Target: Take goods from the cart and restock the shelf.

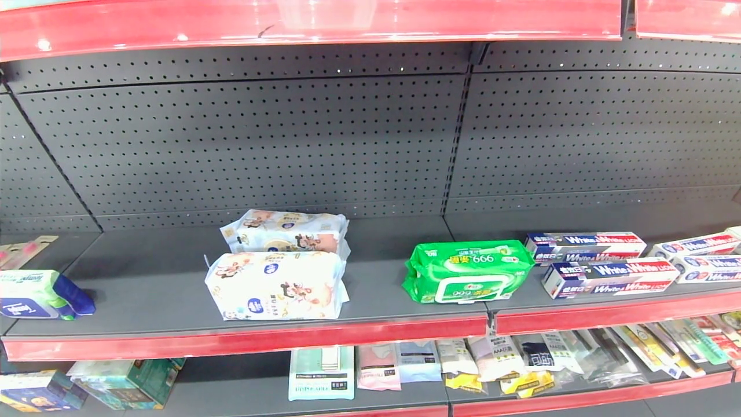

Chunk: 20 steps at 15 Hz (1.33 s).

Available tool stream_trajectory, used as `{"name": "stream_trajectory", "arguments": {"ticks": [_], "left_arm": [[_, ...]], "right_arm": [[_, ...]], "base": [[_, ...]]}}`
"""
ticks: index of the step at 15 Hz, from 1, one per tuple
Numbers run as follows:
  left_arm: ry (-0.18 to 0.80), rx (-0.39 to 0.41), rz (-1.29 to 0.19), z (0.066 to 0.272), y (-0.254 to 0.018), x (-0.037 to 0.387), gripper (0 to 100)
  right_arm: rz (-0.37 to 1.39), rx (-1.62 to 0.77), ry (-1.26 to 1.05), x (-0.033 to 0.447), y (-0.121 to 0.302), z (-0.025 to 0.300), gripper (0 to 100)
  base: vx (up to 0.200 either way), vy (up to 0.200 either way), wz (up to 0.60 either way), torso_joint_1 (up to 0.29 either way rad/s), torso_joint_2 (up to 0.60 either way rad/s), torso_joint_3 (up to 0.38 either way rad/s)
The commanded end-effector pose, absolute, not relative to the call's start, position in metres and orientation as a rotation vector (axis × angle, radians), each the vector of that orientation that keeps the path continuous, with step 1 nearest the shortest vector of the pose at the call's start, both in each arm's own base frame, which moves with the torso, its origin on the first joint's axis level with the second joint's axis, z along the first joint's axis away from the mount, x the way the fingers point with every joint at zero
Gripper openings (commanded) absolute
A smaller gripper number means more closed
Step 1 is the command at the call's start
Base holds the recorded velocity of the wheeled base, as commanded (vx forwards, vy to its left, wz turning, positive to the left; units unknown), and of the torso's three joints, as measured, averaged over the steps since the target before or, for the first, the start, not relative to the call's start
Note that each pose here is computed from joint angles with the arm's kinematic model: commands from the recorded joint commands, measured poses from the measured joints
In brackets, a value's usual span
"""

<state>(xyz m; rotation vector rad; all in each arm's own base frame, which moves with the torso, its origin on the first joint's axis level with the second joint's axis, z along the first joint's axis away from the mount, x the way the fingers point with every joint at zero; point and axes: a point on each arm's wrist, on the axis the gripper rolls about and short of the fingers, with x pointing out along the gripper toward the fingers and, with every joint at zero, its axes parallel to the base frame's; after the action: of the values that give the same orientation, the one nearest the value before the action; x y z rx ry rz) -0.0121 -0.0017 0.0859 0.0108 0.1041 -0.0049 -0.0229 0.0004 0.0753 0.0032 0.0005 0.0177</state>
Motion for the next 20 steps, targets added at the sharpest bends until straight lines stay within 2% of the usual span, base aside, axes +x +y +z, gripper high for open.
{"name": "stream_trajectory", "arguments": {"ticks": [1,7,15,20], "left_arm": [[0.015,0.011,0.170,0.0831,0.0019,-0.0172,100],[0.017,0.014,0.173,0.0829,0.0019,-0.0172,100],[0.017,0.043,0.144,0.0827,0.0013,-0.0174,100],[0.015,0.061,0.089,0.0825,0.0002,-0.0175,100]], "right_arm": [[0.018,0.003,0.000,-0.0228,0.0004,0.0755,100],[0.018,0.000,0.002,-0.0228,0.0004,0.0753,100],[0.018,0.002,0.002,-0.0228,0.0004,0.0753,100],[0.018,0.002,0.002,-0.0228,0.0004,0.0753,100]], "base": [[0.000,0.000,0.00,0.000,0.00,0.000],[0.000,0.000,0.00,0.000,0.00,0.000],[0.000,0.000,0.60,0.002,0.00,0.004],[0.000,0.000,0.00,0.000,0.00,0.000]]}}
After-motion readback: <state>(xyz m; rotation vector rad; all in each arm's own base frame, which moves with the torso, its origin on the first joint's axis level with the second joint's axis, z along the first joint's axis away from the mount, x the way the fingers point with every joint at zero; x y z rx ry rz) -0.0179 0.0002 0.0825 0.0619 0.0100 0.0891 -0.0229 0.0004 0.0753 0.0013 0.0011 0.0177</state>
